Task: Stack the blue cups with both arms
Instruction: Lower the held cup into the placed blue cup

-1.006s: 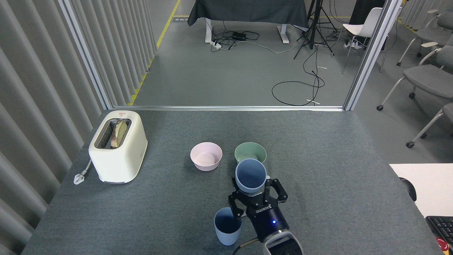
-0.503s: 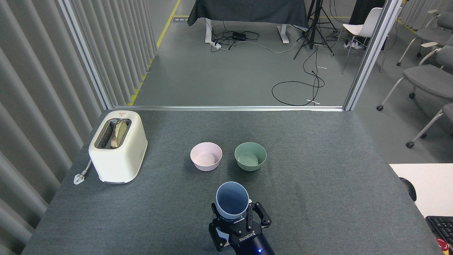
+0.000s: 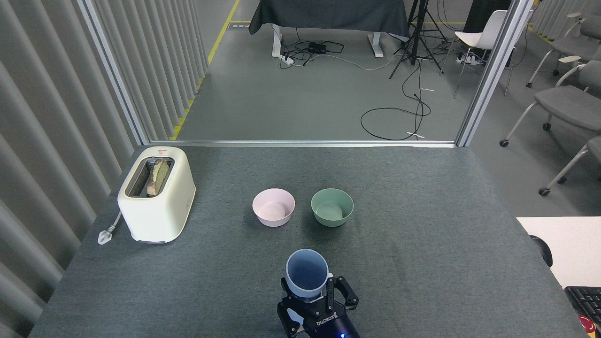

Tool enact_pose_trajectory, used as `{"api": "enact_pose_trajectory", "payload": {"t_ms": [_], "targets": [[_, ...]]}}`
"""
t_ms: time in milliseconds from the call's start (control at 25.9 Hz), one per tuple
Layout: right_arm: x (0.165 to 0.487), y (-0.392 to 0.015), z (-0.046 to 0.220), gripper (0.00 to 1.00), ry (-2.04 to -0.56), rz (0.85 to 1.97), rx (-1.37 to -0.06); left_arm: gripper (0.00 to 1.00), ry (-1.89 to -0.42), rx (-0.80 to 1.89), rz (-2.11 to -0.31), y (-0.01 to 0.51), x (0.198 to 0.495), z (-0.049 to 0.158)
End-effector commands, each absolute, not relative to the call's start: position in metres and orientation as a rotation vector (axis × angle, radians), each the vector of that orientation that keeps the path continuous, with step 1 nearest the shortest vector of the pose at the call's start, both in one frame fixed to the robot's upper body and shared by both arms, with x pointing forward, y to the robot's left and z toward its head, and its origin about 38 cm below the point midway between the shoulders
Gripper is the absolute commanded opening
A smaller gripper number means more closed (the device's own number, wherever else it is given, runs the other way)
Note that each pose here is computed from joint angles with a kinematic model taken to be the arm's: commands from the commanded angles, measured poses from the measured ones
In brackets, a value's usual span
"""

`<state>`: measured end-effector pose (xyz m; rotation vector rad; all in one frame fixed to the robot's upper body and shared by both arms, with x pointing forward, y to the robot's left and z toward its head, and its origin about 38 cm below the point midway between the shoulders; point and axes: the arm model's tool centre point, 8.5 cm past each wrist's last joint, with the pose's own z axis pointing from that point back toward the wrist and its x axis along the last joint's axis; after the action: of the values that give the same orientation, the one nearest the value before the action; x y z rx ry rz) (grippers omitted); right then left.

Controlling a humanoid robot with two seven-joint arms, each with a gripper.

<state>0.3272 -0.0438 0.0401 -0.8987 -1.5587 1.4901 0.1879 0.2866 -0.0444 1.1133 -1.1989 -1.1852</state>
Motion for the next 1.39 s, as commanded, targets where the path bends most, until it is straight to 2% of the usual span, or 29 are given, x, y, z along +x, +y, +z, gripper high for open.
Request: {"api": "enact_pose_trajectory", "payload": {"t_ms": [0,387,735,773,851,890,1083,1199,1354], "targets": [[0.327,-0.043,0.038,0.61,-1.55,1.496,-0.891,1.0,-1.199,1.113,-1.185,0.287,0.188,-0.045],[0.326,-0.043,0.033,0.63,-1.54,1.502,-0.883,1.0,-1.196,1.114,-1.187,0.288,0.187,-0.045],[0.328,-0.047,0.028,0.73,-1.498,1.487,-0.903,1.0,-1.191,1.11,-1.187,0.288,0.186,-0.046],[0.327,-0.047,0.028,0.76,-1.497,1.487,-0.901,1.0,-1.191,1.11,-1.187,0.288,0.186,-0.046],[0.327,-0.047,0.028,0.93,-1.498,1.483,-0.901,1.0,-1.191,1.11,-1.187,0.288,0.186,-0.046],[0.327,-0.046,0.028,0.96,-1.5,1.483,-0.901,1.0,-1.191,1.11,-1.187,0.288,0.186,-0.046],[0.328,-0.043,0.032,1.0,-1.518,1.478,-0.901,1.0,-1.191,1.11,-1.188,0.289,0.186,-0.047],[0.33,-0.044,0.041,1.0,-1.554,1.453,-0.922,1.0,-1.191,1.11,-1.188,0.289,0.186,-0.047],[0.334,-0.049,0.083,1.0,-1.746,1.268,-1.041,1.0,-1.191,1.11,-1.188,0.289,0.186,-0.047]]}}
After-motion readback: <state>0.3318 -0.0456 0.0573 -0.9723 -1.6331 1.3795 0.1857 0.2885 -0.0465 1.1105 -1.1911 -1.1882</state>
